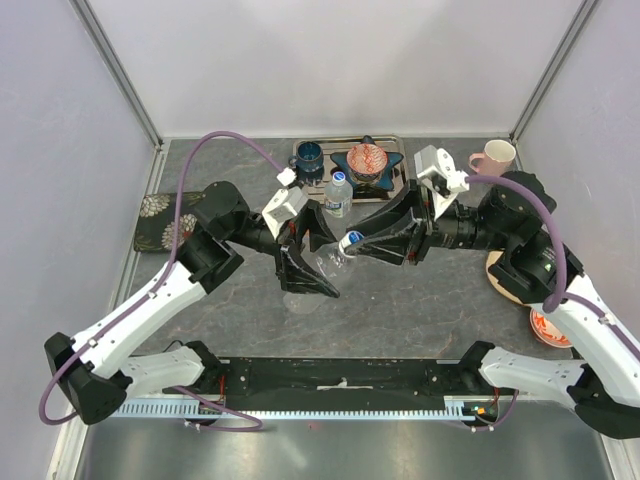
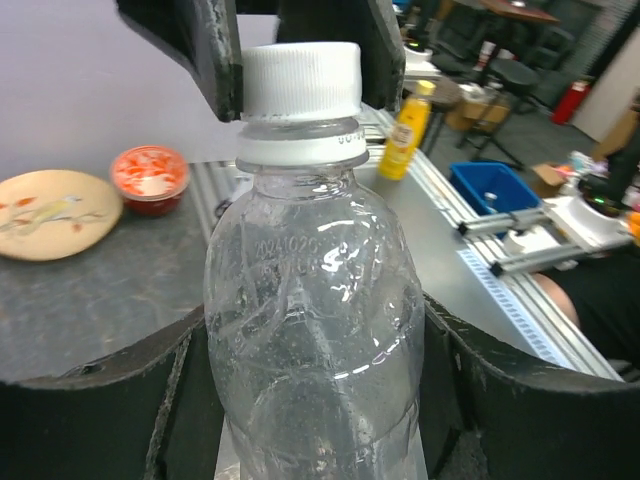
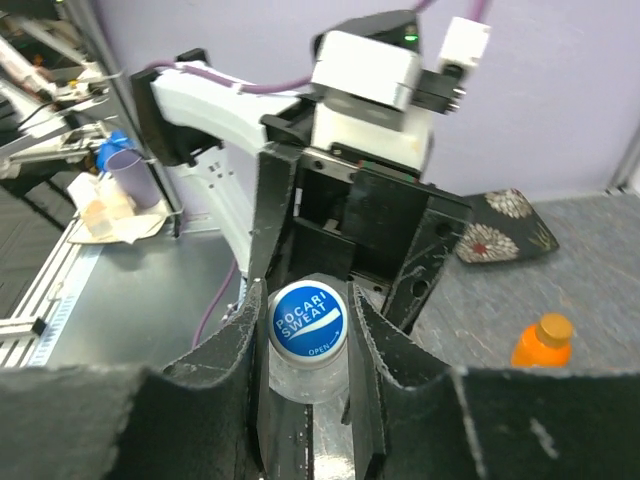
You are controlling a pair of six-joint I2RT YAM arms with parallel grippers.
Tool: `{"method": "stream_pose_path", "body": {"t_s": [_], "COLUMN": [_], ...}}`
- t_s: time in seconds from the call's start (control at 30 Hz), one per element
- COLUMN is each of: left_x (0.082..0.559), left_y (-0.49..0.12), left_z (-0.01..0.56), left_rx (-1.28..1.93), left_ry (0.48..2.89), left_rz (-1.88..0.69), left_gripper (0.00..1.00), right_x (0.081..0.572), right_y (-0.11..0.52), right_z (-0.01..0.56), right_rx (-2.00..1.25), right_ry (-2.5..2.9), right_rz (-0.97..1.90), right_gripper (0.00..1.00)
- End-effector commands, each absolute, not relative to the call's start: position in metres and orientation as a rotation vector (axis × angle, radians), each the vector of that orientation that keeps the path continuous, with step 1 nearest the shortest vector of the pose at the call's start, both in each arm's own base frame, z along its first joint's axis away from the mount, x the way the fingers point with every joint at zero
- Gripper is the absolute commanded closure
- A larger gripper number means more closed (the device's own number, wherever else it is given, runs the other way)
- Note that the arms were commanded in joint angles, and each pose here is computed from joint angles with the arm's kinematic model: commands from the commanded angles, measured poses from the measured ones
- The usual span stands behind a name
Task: Unscrew the bottle caps
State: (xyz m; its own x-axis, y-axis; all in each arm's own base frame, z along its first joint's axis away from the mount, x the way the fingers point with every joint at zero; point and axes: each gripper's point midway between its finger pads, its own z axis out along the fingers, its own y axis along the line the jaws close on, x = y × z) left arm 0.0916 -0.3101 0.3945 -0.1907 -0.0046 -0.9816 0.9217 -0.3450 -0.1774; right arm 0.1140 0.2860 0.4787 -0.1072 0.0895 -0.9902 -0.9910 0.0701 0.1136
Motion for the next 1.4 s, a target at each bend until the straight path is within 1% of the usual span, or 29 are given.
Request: {"method": "stream_pose_path", "body": {"t_s": [0.0, 0.07, 0.1, 0.17, 0.2, 0.27, 0.3, 0.37, 0.7, 0.83, 0.87, 0.9, 0.93, 0.97, 1.0, 1.03, 1.07, 1.23, 1.27, 1.33, 1.37], "left_x": [0.072, 0.073, 0.072, 0.073, 0.072, 0.073, 0.073, 0.075, 0.090, 0.097, 0.101, 0.103, 0.105, 0.111, 0.114, 0.116, 0.121, 0.127, 0.127, 0.129, 0.130], "left_y": [-0.297, -0.298, -0.298, -0.299, -0.298, -0.300, -0.299, -0.301, -0.304, -0.306, -0.308, -0.309, -0.309, -0.313, -0.314, -0.314, -0.315, -0.316, -0.315, -0.315, -0.314], "left_z": [0.416, 0.414, 0.417, 0.416, 0.419, 0.417, 0.419, 0.416, 0.406, 0.406, 0.404, 0.404, 0.407, 0.401, 0.405, 0.407, 0.408, 0.406, 0.407, 0.404, 0.405], "left_rx": [1.432, 1.433, 1.450, 1.451, 1.464, 1.462, 1.474, 1.480, 1.467, 1.436, 1.404, 1.389, 1.393, 1.334, 1.319, 1.318, 1.289, 1.253, 1.245, 1.243, 1.236], "left_ry": [1.006, 1.027, 0.993, 1.012, 0.977, 1.001, 0.974, 0.997, 1.042, 1.053, 1.098, 1.115, 1.071, 1.168, 1.165, 1.132, 1.147, 1.174, 1.172, 1.182, 1.187], "left_rz": [-1.742, -1.781, -1.777, -1.809, -1.799, -1.827, -1.818, -1.840, -1.850, -1.831, -1.841, -1.835, -1.784, -1.795, -1.764, -1.713, -1.692, -1.627, -1.614, -1.597, -1.587], "left_gripper": [0.60, 0.60, 0.60, 0.60, 0.60, 0.59, 0.59, 0.59, 0.58, 0.58, 0.58, 0.58, 0.58, 0.58, 0.58, 0.58, 0.58, 0.58, 0.58, 0.58, 0.58], "right_x": [0.062, 0.048, 0.046, 0.036, 0.032, 0.021, 0.017, 0.007, 0.012, 0.026, 0.029, 0.033, 0.041, 0.046, 0.049, 0.057, 0.060, 0.075, 0.078, 0.080, 0.082], "right_y": [0.280, 0.277, 0.276, 0.273, 0.271, 0.266, 0.264, 0.258, 0.258, 0.266, 0.267, 0.269, 0.271, 0.272, 0.273, 0.275, 0.276, 0.279, 0.279, 0.279, 0.279], "right_z": [0.480, 0.483, 0.484, 0.488, 0.489, 0.496, 0.493, 0.500, 0.498, 0.496, 0.494, 0.496, 0.493, 0.493, 0.494, 0.493, 0.493, 0.493, 0.494, 0.495, 0.497], "right_rx": [-1.251, -1.295, -1.302, -1.337, -1.353, -1.385, -1.381, -1.407, -1.375, -1.327, -1.314, -1.295, -1.268, -1.249, -1.234, -1.196, -1.186, -1.121, -1.107, -1.098, -1.083], "right_ry": [1.063, 1.005, 0.992, 0.948, 0.927, 0.837, 0.864, 0.773, 0.813, 0.893, 0.926, 0.942, 0.987, 1.005, 1.017, 1.053, 1.060, 1.107, 1.113, 1.119, 1.123], "right_rz": [1.441, 1.495, 1.504, 1.550, 1.568, 1.595, 1.647, 1.657, 1.624, 1.579, 1.572, 1.557, 1.528, 1.511, 1.496, 1.472, 1.455, 1.404, 1.396, 1.389, 1.381], "right_gripper": [1.00, 1.00, 1.00, 1.00, 1.00, 1.00, 1.00, 1.00, 1.00, 1.00, 0.89, 0.86, 0.80, 0.76, 0.73, 0.71, 0.67, 0.60, 0.56, 0.53, 0.49]}}
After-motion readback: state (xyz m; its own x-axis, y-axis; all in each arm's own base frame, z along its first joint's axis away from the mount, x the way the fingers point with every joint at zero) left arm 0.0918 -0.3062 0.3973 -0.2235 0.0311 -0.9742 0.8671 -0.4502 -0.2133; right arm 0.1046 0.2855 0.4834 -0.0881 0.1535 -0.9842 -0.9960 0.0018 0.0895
